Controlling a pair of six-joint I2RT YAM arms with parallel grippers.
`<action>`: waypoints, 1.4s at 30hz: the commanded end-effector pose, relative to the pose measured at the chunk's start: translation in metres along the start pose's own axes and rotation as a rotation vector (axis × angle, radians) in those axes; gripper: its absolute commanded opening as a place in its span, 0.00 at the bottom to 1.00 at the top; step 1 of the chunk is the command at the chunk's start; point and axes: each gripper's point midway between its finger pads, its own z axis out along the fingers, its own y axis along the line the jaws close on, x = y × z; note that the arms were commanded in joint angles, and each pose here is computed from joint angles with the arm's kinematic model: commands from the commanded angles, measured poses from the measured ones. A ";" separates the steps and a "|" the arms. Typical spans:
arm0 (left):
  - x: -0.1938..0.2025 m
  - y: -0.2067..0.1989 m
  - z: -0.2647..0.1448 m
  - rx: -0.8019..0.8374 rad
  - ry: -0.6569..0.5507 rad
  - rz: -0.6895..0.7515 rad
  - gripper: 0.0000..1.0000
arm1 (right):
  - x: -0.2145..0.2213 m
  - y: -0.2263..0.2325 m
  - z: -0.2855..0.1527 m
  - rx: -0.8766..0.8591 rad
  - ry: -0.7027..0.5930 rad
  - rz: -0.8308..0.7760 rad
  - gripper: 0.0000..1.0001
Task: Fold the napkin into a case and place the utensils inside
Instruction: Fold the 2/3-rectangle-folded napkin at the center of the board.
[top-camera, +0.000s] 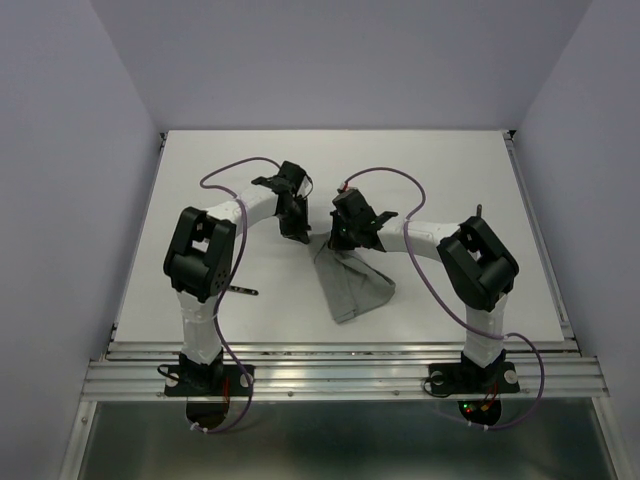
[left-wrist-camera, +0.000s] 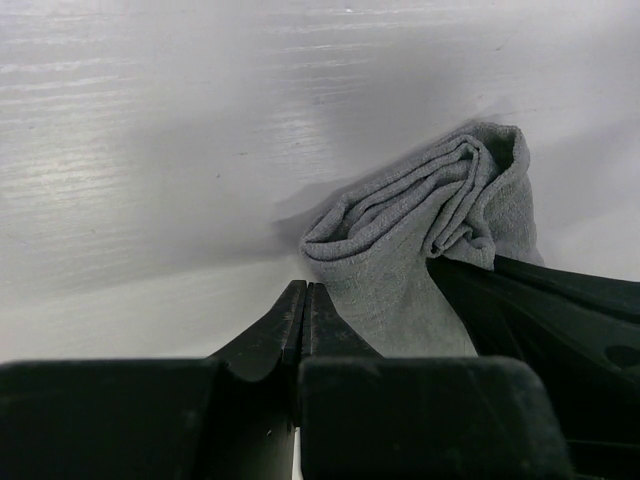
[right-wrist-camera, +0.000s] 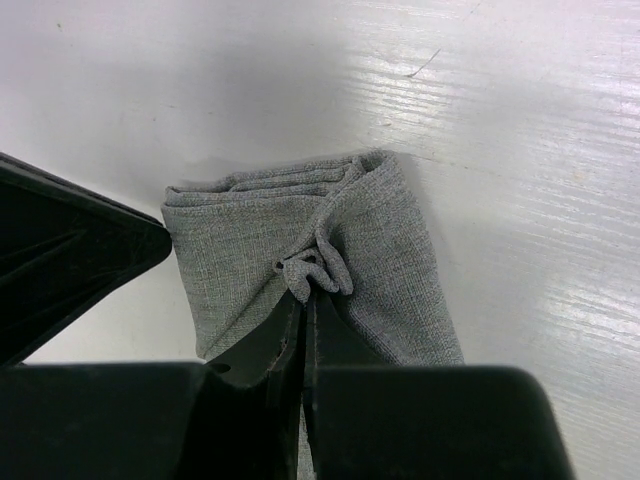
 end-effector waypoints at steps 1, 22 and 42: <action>-0.006 -0.002 0.007 0.005 -0.023 0.025 0.00 | 0.009 -0.008 0.003 0.033 0.019 -0.044 0.01; 0.012 -0.004 0.019 0.024 0.008 -0.011 0.00 | -0.033 0.028 -0.030 -0.054 -0.037 -0.044 0.01; 0.011 -0.008 0.019 0.035 0.005 -0.016 0.00 | -0.056 0.054 -0.030 -0.113 -0.063 0.009 0.01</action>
